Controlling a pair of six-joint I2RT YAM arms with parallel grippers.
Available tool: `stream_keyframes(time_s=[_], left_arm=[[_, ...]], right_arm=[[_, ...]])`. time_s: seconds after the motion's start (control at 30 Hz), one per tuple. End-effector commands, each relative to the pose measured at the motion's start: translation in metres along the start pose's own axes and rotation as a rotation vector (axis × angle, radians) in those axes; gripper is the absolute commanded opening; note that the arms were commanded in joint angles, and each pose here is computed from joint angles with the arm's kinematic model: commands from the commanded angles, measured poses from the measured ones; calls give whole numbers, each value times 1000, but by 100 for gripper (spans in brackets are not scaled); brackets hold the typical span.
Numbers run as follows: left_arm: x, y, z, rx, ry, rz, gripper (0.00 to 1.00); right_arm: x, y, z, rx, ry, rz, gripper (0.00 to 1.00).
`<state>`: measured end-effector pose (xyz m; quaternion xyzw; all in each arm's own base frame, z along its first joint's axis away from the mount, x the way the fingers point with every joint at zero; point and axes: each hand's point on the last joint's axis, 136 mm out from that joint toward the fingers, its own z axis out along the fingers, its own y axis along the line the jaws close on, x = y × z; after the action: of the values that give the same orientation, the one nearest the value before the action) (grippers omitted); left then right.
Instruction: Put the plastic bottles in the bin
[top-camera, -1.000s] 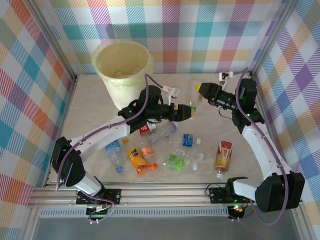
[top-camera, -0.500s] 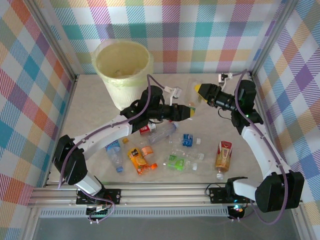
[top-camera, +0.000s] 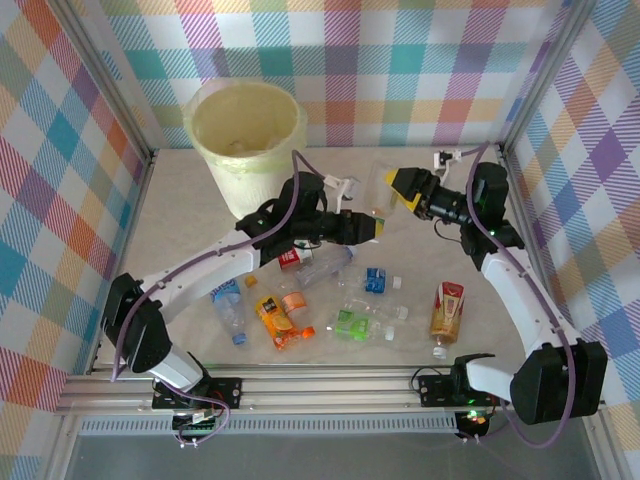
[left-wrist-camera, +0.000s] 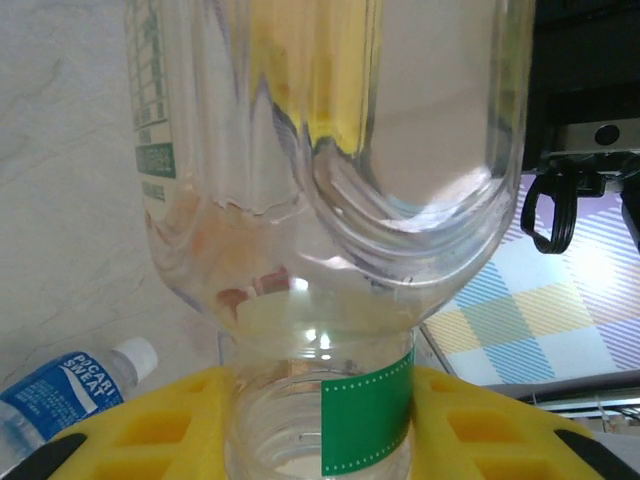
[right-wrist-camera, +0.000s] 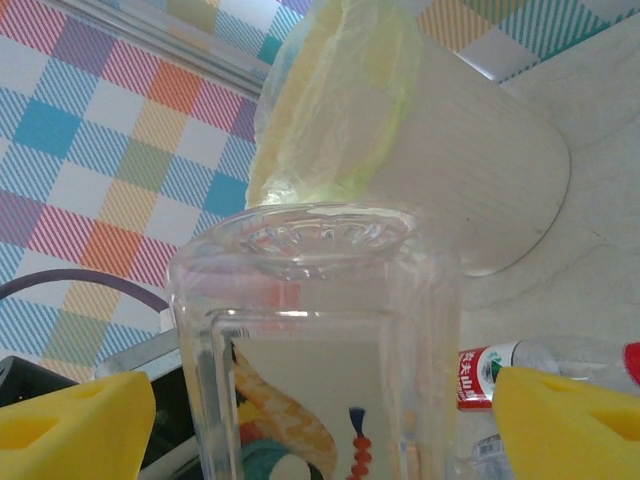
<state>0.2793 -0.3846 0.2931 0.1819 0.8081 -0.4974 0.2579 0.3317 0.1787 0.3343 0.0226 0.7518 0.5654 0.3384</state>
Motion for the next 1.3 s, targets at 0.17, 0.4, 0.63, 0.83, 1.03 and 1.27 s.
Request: stream_keyframes(time_s=[0.17, 0.4, 0.63, 0.83, 1.03, 1.27], left_arm=[[-34, -2, -66, -156, -49, 137, 29], [-74, 12, -118, -367, -102, 264, 32], [-127, 70, -162, -624, -151, 239, 34], [-161, 119, -186, -774, -173, 189, 35], [-192, 154, -201, -854, -231, 152, 35], [-202, 195, -203, -921, -224, 106, 35]], right_arm=[[34, 30, -28, -32, 68, -159, 100], [52, 37, -45, -8, 82, -227, 100], [59, 47, -55, -18, 85, -264, 100], [63, 41, -58, 15, 87, -260, 100], [66, 35, -58, 38, 99, -248, 100], [69, 27, -59, 76, 111, -231, 100]])
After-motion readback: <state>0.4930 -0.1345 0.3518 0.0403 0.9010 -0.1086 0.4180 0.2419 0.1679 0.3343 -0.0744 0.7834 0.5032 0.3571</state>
